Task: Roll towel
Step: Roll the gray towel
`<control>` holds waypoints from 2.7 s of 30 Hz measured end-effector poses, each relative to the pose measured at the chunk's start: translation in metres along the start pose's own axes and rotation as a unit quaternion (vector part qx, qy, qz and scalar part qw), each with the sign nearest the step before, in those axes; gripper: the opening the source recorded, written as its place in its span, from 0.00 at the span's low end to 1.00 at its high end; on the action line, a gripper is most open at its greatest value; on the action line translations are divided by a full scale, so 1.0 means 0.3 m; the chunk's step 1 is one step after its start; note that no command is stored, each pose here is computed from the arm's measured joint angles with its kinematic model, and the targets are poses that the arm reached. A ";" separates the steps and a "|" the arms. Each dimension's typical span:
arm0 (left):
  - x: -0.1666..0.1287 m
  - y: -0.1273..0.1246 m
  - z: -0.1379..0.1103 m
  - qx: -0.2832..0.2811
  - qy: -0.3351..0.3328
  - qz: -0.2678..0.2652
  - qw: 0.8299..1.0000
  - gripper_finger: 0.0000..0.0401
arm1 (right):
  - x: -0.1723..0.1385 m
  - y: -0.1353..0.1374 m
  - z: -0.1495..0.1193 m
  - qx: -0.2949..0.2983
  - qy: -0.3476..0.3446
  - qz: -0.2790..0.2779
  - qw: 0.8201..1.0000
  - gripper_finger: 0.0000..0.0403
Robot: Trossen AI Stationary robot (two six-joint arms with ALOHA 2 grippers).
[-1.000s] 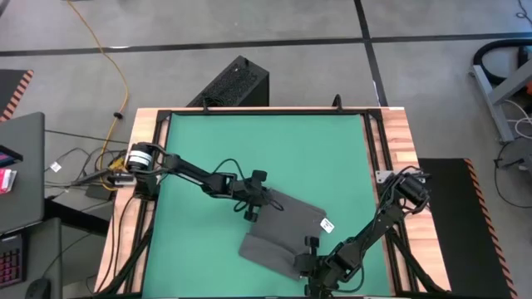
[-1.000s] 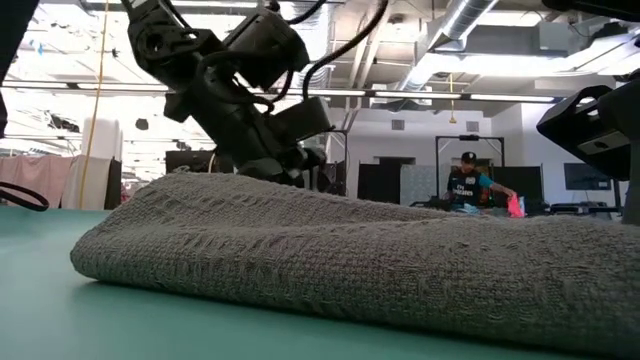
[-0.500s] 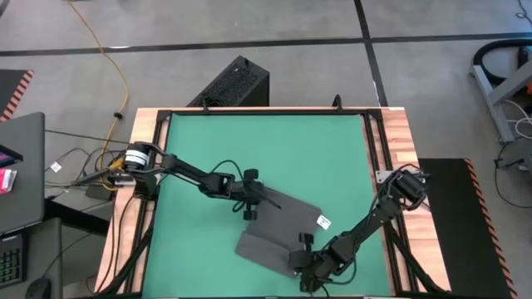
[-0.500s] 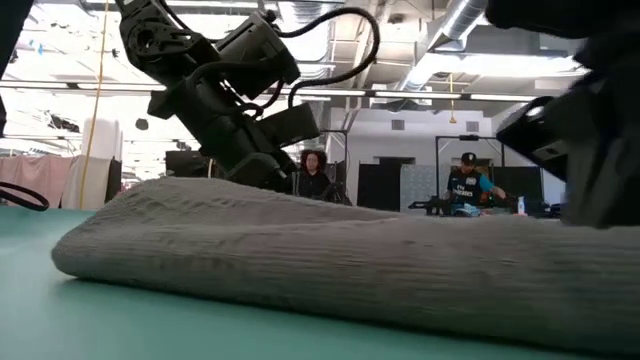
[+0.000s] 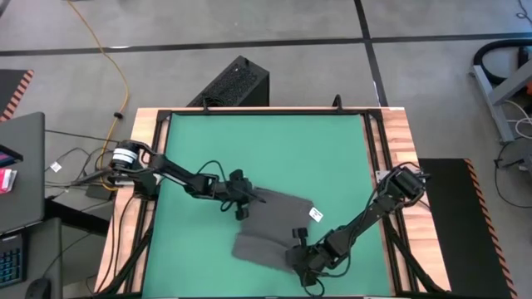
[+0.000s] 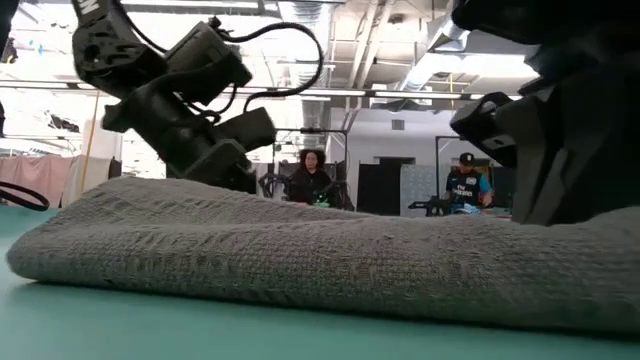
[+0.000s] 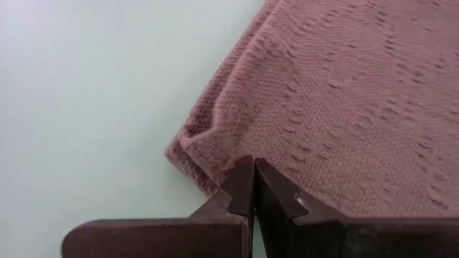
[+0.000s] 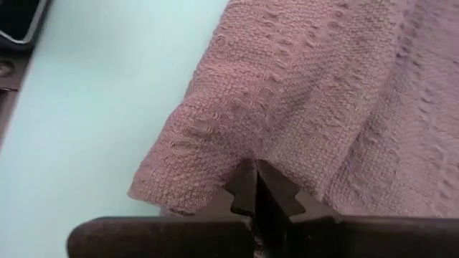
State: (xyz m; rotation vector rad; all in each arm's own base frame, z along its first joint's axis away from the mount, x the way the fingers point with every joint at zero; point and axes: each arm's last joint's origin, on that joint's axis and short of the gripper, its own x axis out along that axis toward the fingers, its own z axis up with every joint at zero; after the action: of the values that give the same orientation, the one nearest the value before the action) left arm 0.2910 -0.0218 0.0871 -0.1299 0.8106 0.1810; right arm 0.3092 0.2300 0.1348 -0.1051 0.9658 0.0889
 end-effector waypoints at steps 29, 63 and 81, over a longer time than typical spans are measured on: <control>-0.320 0.004 0.038 0.032 -0.065 0.001 0.997 0.05 | 0.025 -0.143 0.050 -0.052 0.019 -0.028 0.998 0.08; -0.250 -0.488 -0.202 0.052 -0.177 -0.034 0.982 0.00 | 0.027 -0.146 0.059 -0.040 0.008 -0.026 0.999 0.07; -0.220 -0.458 -0.204 0.030 -0.135 -0.035 0.990 0.00 | -0.196 -0.083 0.112 -0.066 -0.071 0.022 0.995 0.25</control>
State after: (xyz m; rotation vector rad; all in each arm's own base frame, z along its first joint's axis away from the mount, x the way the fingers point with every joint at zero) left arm 0.2321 -0.1747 0.0997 -0.0737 0.5413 0.1049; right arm 0.3063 0.2081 0.2034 -0.1974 0.8196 0.1979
